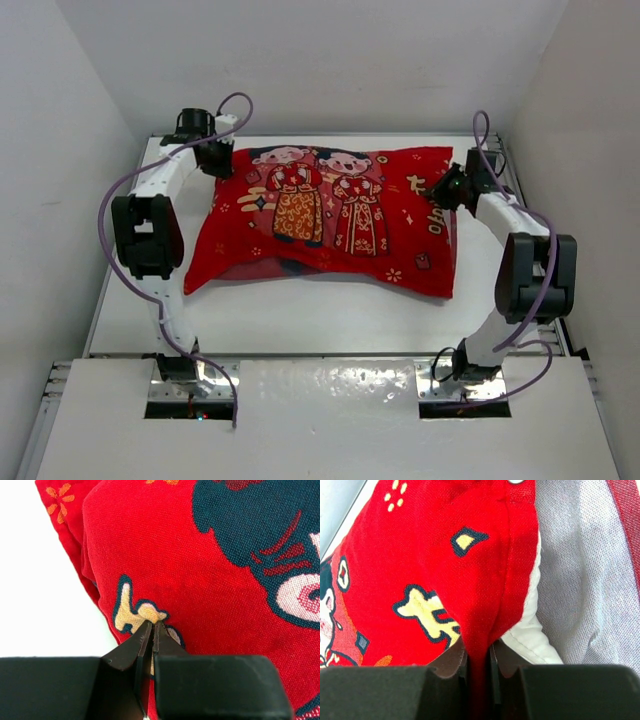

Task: Put the pillow into the pillowcase

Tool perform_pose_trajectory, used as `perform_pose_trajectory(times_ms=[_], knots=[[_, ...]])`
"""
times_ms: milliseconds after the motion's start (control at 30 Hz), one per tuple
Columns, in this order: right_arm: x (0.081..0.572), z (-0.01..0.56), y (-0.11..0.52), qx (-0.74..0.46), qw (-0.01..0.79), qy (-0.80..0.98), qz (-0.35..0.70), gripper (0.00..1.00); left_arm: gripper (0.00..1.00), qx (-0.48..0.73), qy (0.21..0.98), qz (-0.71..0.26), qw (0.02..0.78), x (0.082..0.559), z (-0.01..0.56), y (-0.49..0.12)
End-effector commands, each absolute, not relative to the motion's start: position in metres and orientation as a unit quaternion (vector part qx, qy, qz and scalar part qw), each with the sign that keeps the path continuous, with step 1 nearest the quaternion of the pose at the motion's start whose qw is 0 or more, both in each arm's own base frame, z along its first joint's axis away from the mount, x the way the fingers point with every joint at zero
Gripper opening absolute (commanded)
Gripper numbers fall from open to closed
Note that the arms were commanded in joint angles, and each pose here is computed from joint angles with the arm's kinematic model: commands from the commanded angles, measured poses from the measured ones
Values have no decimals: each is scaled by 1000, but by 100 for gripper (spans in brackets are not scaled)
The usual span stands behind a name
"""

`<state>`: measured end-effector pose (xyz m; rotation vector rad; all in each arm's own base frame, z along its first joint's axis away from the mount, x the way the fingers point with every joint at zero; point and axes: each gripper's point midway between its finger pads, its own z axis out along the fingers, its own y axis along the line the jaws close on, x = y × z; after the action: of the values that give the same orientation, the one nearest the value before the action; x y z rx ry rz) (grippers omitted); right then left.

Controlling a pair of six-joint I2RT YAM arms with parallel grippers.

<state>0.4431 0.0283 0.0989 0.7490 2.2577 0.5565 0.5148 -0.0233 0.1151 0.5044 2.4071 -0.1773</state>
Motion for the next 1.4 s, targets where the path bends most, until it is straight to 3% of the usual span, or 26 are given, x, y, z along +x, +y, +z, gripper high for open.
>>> perform_pose_trajectory(times_ms=[0, 167, 267, 300, 333, 367, 400, 433, 467, 500, 833, 1000, 1200, 1367], knots=[[446, 114, -3, 301, 382, 857, 172, 15, 2, 197, 921, -45, 334, 512, 124, -19], [448, 124, -9, 293, 391, 856, 171, 15, 2, 196, 919, -34, 339, 510, 132, -16], [451, 135, -9, 281, 400, 855, 176, 22, 6, 196, 917, -27, 346, 508, 139, -14], [451, 136, -9, 274, 399, 858, 174, 28, 21, 196, 916, -23, 349, 507, 143, -13], [452, 143, -9, 267, 405, 857, 174, 54, 31, 194, 917, -22, 349, 506, 144, -11], [450, 144, -10, 262, 402, 861, 169, 66, 40, 192, 916, -19, 353, 507, 148, -9], [451, 149, -11, 258, 406, 861, 166, 85, 59, 188, 915, -16, 357, 507, 154, -4], [450, 157, -13, 256, 413, 859, 161, 98, 70, 186, 913, -14, 363, 508, 161, -2], [447, 159, -16, 252, 414, 861, 153, 99, 92, 181, 911, -10, 370, 508, 170, 2], [445, 164, -17, 251, 418, 860, 150, 99, 99, 175, 911, -7, 375, 508, 177, 8], [397, 223, -40, 225, 483, 840, 97, 99, 100, 157, 882, 53, 441, 482, 260, 49], [385, 211, -43, 240, 474, 836, 135, 99, 100, 151, 891, 57, 425, 459, 239, 60], [431, 243, -43, 232, 486, 821, 188, 99, 100, 137, 885, 5, 445, 484, 240, 53], [506, 215, -66, 286, 463, 824, 161, 99, 100, 75, 868, -77, 484, 547, 237, 37]])
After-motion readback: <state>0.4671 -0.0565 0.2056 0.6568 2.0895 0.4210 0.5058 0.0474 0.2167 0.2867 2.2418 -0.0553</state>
